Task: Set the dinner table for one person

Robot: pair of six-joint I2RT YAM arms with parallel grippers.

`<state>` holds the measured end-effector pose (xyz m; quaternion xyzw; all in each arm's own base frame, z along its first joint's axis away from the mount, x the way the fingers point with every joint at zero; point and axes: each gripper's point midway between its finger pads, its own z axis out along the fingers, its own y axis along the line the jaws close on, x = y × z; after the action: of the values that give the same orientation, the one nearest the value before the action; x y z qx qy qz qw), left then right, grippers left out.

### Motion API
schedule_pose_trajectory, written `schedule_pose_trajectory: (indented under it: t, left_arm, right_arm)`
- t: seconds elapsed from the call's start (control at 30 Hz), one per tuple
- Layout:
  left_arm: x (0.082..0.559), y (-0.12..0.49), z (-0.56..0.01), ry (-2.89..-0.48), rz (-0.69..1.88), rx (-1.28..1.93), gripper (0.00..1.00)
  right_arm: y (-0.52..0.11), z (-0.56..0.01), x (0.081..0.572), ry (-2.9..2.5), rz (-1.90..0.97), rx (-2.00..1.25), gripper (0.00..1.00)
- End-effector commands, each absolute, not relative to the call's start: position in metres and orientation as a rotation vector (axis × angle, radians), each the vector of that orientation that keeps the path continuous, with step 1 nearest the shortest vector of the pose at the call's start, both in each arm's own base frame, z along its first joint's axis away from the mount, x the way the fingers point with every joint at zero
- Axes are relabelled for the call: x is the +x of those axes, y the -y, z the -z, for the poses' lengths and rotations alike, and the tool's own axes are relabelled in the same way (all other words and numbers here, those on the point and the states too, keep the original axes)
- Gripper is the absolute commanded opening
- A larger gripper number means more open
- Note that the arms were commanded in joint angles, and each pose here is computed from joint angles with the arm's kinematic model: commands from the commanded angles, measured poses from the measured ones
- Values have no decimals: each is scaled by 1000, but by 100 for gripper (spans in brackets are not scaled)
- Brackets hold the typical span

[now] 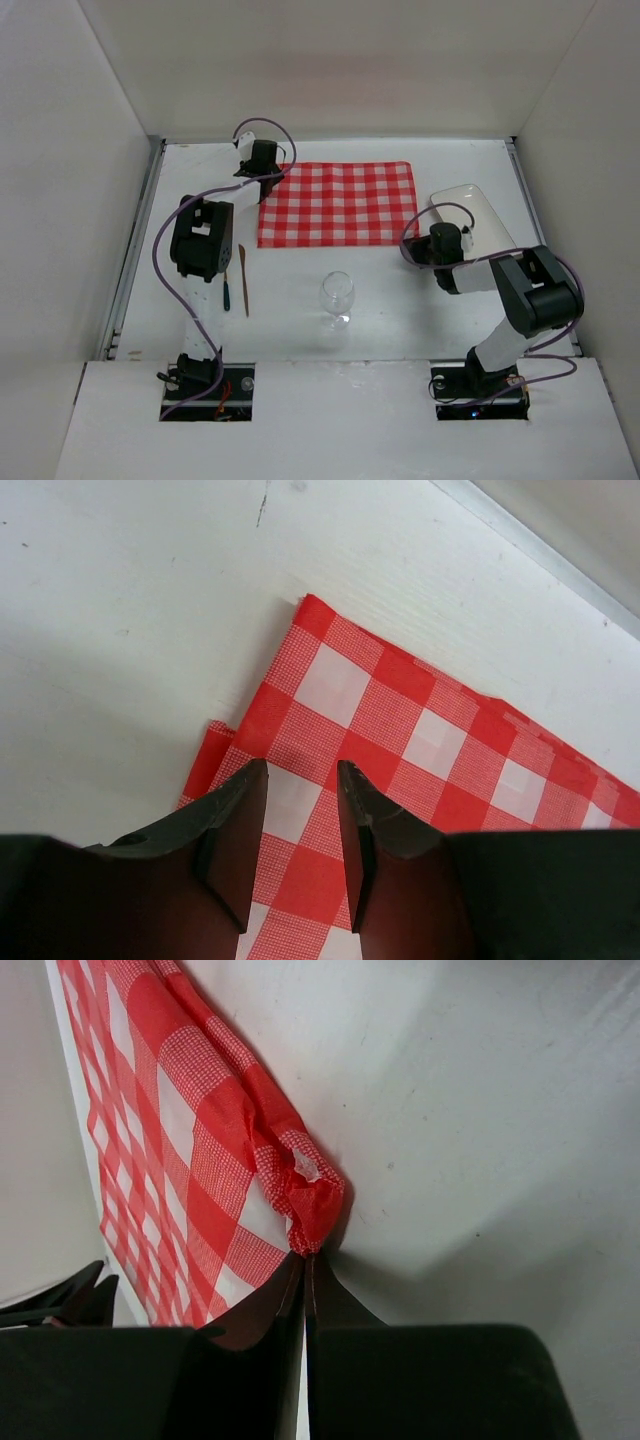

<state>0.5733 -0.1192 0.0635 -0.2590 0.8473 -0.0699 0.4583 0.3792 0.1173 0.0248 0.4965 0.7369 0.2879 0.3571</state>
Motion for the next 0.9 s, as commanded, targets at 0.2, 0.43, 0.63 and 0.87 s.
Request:
schedule_pose_trajectory:
  t: [0.2, 0.43, 0.63, 0.87]
  left_arm:
    - [554, 121, -114, -1999, 224, -612, 32]
    - [453, 127, -119, -2019, 266, -601, 19]
    - [383, 139, -98, -2060, 263, -602, 2]
    - [359, 159, -65, -2164, 276, -576, 2]
  right_arm:
    - [-119, -34, 385, -1826, -802, 1305, 12]
    - [-120, -31, 390, -1789, -828, 1335, 10]
    - [-123, -24, 389, -1795, -844, 1330, 9]
    - [-124, -24, 387, -1801, -851, 1311, 5]
